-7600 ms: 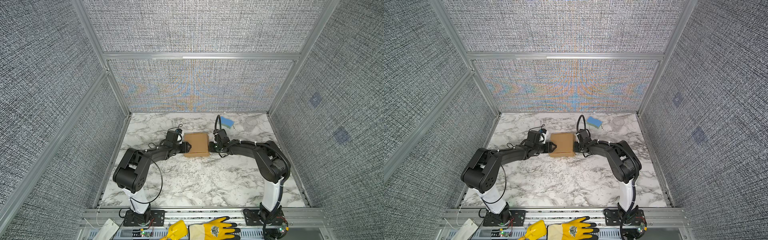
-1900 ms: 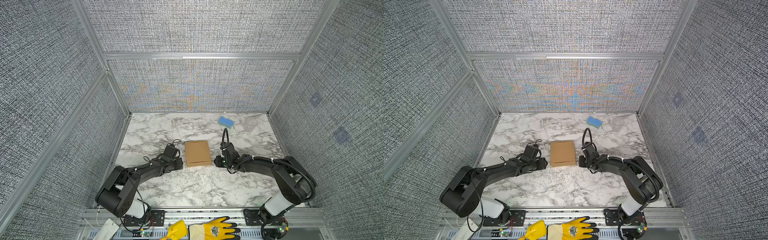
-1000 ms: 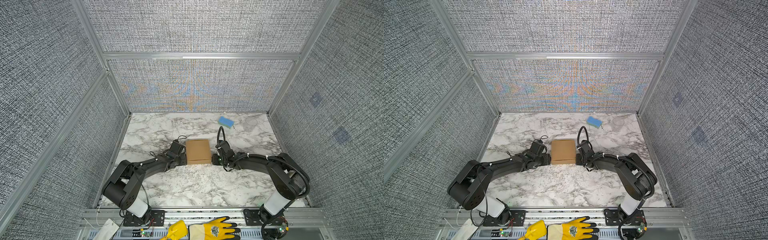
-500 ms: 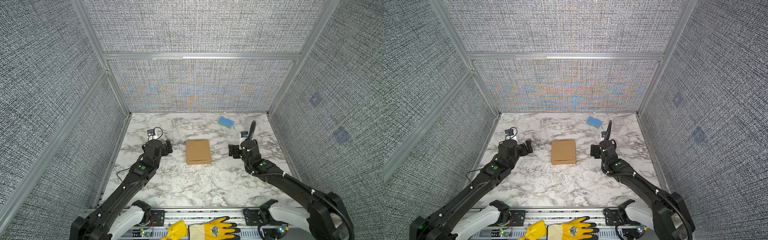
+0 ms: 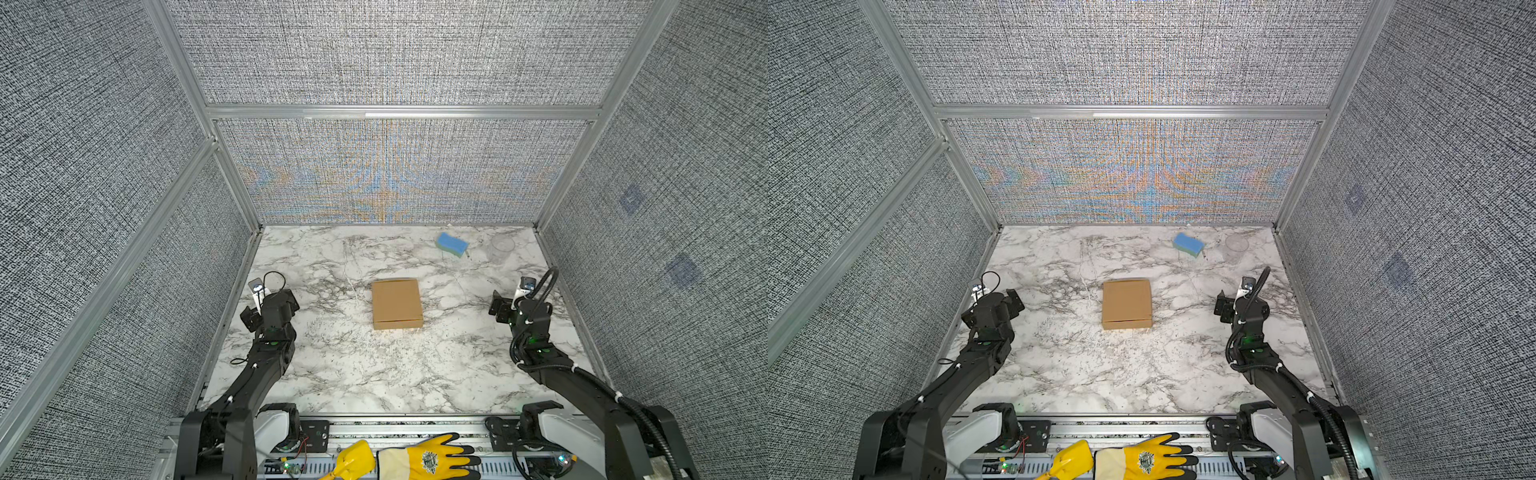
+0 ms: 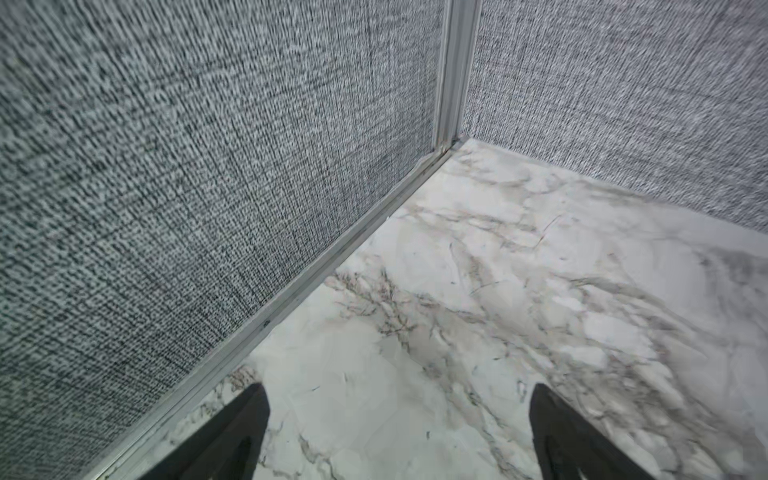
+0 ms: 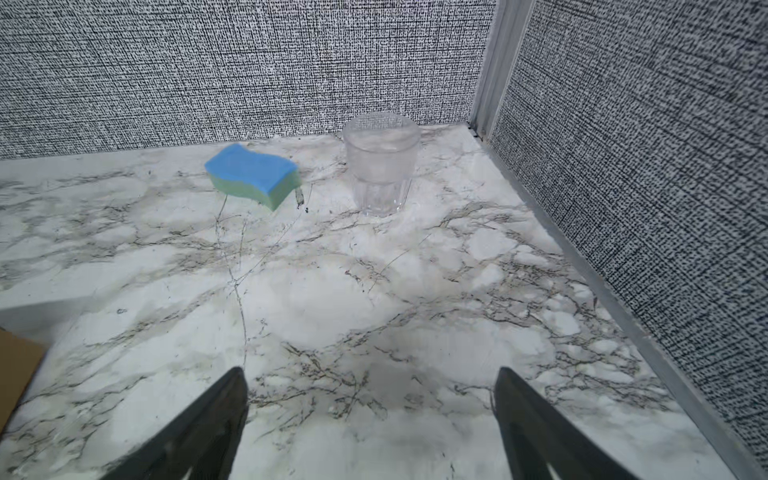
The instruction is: Fold the paper box
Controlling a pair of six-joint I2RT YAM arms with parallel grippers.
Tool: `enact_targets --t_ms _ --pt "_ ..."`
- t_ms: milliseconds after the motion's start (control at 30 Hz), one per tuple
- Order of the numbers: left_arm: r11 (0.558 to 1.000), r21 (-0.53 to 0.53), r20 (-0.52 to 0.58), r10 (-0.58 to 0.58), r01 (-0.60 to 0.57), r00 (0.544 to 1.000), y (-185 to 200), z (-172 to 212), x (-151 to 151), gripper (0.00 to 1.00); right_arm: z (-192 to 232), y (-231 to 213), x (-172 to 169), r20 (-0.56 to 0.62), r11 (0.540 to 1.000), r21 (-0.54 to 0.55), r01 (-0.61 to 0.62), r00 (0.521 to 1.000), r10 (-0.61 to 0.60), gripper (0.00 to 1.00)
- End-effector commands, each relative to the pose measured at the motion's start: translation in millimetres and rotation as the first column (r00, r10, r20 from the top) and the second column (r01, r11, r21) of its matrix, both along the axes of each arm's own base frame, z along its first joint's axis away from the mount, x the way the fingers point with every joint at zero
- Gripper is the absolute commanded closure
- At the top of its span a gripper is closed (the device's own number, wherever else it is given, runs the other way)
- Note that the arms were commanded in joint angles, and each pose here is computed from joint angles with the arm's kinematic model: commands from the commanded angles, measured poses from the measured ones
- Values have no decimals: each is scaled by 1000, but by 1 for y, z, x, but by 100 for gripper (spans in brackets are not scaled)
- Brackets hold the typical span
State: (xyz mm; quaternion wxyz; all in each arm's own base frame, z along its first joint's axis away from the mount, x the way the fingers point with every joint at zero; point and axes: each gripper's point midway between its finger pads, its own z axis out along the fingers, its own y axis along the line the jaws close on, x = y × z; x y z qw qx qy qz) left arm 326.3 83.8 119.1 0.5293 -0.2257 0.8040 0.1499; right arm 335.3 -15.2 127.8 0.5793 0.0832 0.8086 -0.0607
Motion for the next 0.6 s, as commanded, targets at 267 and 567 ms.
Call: enact_targets --t_ms 267,567 --pt "928 13 225 -366 372 903 -35 14 40 1 0 -27 22 112 999 21 41 993 -43 7" --pt "921 76 275 -387 382 880 -37 18 34 1 -17 -31 24 191 999 44 -3 982 -6 7"
